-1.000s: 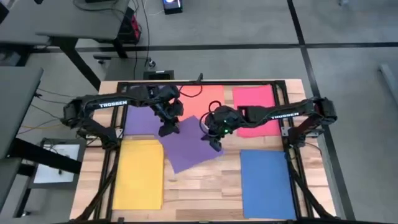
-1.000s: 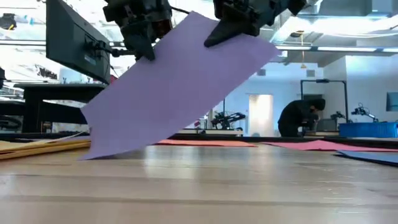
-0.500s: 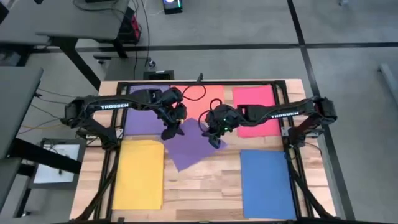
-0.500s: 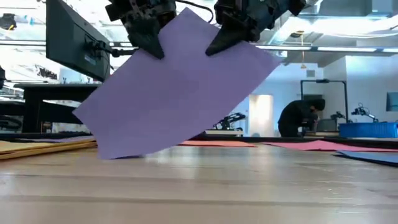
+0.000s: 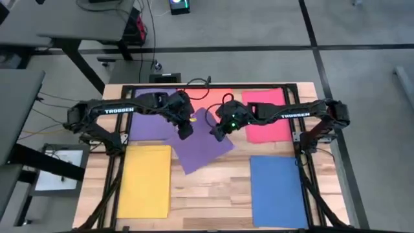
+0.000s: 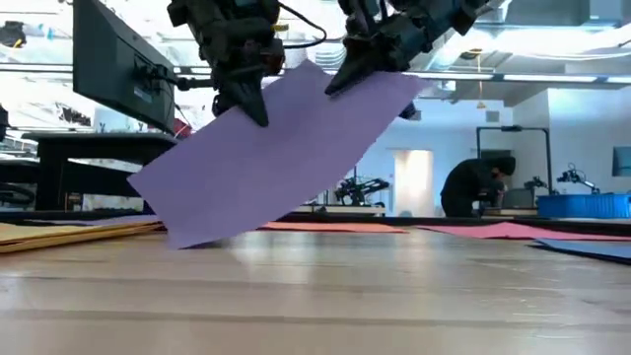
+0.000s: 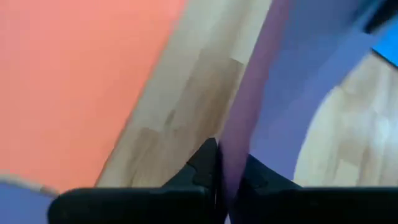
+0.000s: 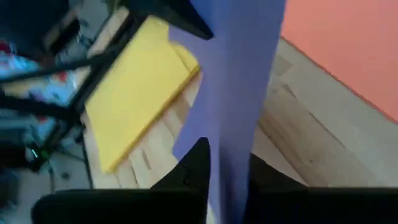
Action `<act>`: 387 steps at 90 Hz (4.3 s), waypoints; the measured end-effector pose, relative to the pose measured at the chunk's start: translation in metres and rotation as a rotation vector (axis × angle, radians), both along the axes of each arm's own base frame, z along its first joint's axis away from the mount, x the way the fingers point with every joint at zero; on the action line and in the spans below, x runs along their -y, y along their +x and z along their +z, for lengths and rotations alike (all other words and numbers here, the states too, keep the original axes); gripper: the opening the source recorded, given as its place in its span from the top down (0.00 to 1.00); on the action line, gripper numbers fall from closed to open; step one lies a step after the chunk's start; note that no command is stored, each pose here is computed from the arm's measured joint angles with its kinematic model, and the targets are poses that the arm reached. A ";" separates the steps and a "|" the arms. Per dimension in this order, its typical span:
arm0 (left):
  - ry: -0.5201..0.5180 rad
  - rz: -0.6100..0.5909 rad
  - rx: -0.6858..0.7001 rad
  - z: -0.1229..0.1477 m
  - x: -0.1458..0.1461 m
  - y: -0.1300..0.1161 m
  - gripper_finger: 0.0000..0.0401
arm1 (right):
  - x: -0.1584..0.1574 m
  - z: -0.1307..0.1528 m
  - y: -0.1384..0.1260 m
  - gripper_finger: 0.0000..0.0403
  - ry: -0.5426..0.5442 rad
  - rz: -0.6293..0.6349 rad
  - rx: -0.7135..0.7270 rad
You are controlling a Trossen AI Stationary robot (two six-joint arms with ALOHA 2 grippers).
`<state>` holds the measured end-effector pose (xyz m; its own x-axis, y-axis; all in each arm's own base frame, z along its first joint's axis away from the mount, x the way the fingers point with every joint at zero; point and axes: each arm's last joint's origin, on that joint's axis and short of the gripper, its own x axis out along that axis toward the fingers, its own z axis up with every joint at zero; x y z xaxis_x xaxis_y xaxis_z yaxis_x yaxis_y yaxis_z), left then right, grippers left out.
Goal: Organize paper
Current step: Stack the purple paper on top of the other purple paper
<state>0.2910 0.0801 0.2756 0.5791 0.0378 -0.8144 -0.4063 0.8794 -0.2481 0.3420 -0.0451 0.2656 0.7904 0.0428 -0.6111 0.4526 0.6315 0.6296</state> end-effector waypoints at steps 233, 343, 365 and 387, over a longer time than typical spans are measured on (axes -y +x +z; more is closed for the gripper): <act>0.110 0.992 -0.401 -0.053 -0.124 -0.160 1.00 | -0.017 -0.022 -0.016 0.87 0.073 0.131 -0.220; 0.173 1.015 -0.520 -0.055 -0.111 -0.156 0.77 | -0.018 -0.021 -0.015 0.87 0.062 0.142 -0.212; 0.166 0.931 -0.567 -0.052 -0.109 -0.157 0.76 | -0.018 -0.021 -0.015 0.87 0.063 0.142 -0.212; 0.285 0.645 -0.657 -0.047 -0.109 -0.151 0.77 | -0.018 -0.021 -0.015 0.87 0.064 0.142 -0.211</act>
